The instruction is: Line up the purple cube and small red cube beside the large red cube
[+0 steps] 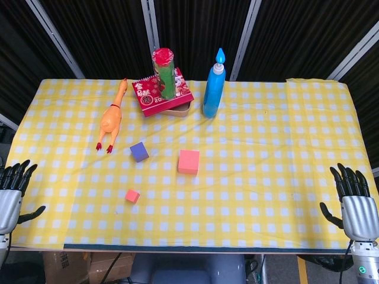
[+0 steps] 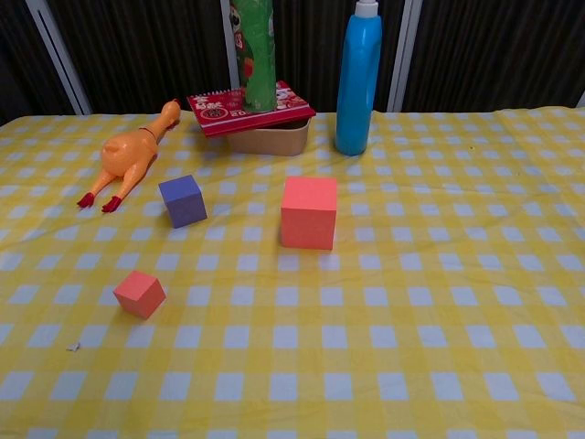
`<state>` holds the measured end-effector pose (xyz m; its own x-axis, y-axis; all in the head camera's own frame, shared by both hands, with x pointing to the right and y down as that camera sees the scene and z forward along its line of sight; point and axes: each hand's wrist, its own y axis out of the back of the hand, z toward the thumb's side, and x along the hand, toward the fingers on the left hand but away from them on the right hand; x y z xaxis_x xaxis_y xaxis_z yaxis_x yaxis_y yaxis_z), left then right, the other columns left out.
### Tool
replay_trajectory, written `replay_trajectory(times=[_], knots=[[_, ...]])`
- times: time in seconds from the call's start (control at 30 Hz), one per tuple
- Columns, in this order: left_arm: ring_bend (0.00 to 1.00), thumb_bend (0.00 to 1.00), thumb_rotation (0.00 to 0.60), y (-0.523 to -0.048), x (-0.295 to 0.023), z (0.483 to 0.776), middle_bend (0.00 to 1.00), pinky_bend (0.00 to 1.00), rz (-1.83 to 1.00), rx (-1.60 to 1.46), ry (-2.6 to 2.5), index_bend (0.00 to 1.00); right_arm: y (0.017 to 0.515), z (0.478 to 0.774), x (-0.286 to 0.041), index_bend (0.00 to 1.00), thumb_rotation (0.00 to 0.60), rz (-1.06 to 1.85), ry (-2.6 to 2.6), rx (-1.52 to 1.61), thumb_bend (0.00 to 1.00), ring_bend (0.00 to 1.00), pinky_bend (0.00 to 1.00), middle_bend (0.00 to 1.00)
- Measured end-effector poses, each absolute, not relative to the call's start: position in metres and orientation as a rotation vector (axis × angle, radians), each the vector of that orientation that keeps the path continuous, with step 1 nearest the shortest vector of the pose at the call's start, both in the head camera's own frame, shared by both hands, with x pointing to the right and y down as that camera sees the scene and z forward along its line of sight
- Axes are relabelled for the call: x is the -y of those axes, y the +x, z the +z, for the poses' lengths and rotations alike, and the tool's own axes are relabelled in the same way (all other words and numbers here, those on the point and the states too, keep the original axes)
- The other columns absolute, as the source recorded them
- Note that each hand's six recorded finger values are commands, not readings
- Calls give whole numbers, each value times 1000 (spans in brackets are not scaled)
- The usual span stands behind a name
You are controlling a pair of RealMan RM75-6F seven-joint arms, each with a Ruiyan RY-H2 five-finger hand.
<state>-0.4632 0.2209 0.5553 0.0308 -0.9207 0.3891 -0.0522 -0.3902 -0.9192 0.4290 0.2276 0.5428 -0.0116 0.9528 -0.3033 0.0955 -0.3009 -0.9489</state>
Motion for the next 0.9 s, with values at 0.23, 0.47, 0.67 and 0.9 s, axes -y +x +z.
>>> replay_trajectory(times=[0.23, 0.47, 0.67, 0.9], knots=[[0, 135, 600, -463, -221, 555, 0, 31, -1455, -1019, -1552, 0, 429, 542, -228, 0, 600, 1408, -1494, 1139, 366, 0, 36, 0], [0, 135, 600, -463, -222, 556, 0, 31, -1462, -1014, -1557, 0, 429, 542, -228, 0, 600, 1408, -1494, 1142, 367, 0, 36, 0], [0, 150, 600, -458, -217, 562, 0, 33, -1489, -1051, -1613, 11, 430, 542, -228, 0, 600, 1411, -1498, 1148, 367, 0, 36, 0], [0, 216, 600, -433, -178, 572, 0, 34, -1496, -1042, -1676, 78, 428, 542, -229, 0, 600, 1406, -1510, 1147, 367, 0, 36, 0]])
